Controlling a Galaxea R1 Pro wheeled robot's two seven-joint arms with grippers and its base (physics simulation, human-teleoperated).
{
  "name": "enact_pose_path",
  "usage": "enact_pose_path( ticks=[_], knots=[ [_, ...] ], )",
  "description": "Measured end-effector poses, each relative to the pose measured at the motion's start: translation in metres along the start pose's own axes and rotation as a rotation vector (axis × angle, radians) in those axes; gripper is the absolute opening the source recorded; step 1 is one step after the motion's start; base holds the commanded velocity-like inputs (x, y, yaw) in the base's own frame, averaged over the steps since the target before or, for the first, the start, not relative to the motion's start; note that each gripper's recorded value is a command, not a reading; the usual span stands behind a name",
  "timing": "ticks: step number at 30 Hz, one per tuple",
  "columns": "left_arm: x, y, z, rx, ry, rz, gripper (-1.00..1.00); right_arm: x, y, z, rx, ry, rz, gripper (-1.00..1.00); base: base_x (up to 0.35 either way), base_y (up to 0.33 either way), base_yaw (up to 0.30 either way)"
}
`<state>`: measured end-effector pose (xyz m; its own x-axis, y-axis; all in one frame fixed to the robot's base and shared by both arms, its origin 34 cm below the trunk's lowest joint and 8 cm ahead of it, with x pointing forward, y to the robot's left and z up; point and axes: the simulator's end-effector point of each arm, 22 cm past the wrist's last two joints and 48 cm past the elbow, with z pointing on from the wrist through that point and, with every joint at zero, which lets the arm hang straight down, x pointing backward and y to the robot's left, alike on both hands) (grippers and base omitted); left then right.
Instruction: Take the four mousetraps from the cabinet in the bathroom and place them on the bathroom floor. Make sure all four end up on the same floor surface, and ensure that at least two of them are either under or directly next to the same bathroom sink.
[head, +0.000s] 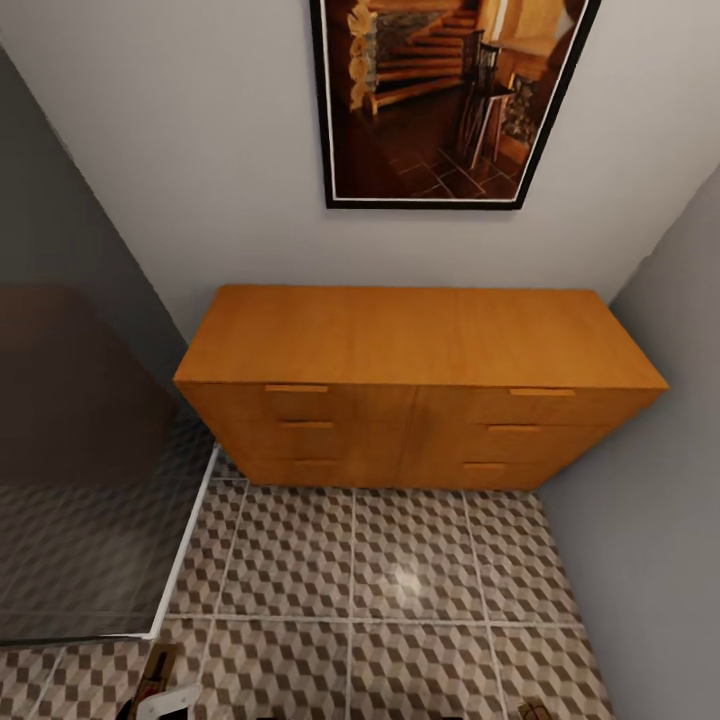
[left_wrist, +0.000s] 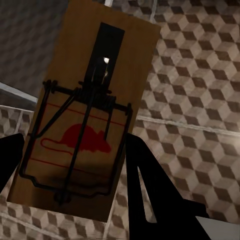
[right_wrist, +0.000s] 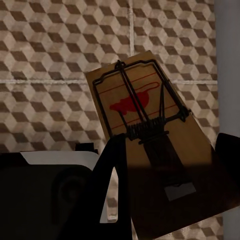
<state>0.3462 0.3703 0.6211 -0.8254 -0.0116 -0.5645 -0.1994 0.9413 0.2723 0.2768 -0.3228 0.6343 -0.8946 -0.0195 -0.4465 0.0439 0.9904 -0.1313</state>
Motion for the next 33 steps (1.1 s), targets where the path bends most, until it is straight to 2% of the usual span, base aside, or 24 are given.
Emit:
enact_pose_path(
  ticks=[15, 26, 33],
  knots=[
    [0.000, -0.001, 0.000, 0.001, 0.000, -0.001, -1.00, 0.000, 0.001, 0.000, -0.001, -0.001, 0.000, -1.00, 0.000, 0.000, 0.034],
    [-0.004, -0.001, 0.000, 0.001, -0.009, -0.004, -1.00, -0.004, 0.001, 0.000, -0.002, -0.012, 0.001, -1.00, 0.000, 0.000, 0.157],
    [-0.008, -0.001, 0.000, 0.001, -0.017, -0.007, -1.00, -0.014, 0.002, 0.000, -0.003, -0.050, 0.003, -1.00, 0.000, 0.000, 0.188]
  ],
)
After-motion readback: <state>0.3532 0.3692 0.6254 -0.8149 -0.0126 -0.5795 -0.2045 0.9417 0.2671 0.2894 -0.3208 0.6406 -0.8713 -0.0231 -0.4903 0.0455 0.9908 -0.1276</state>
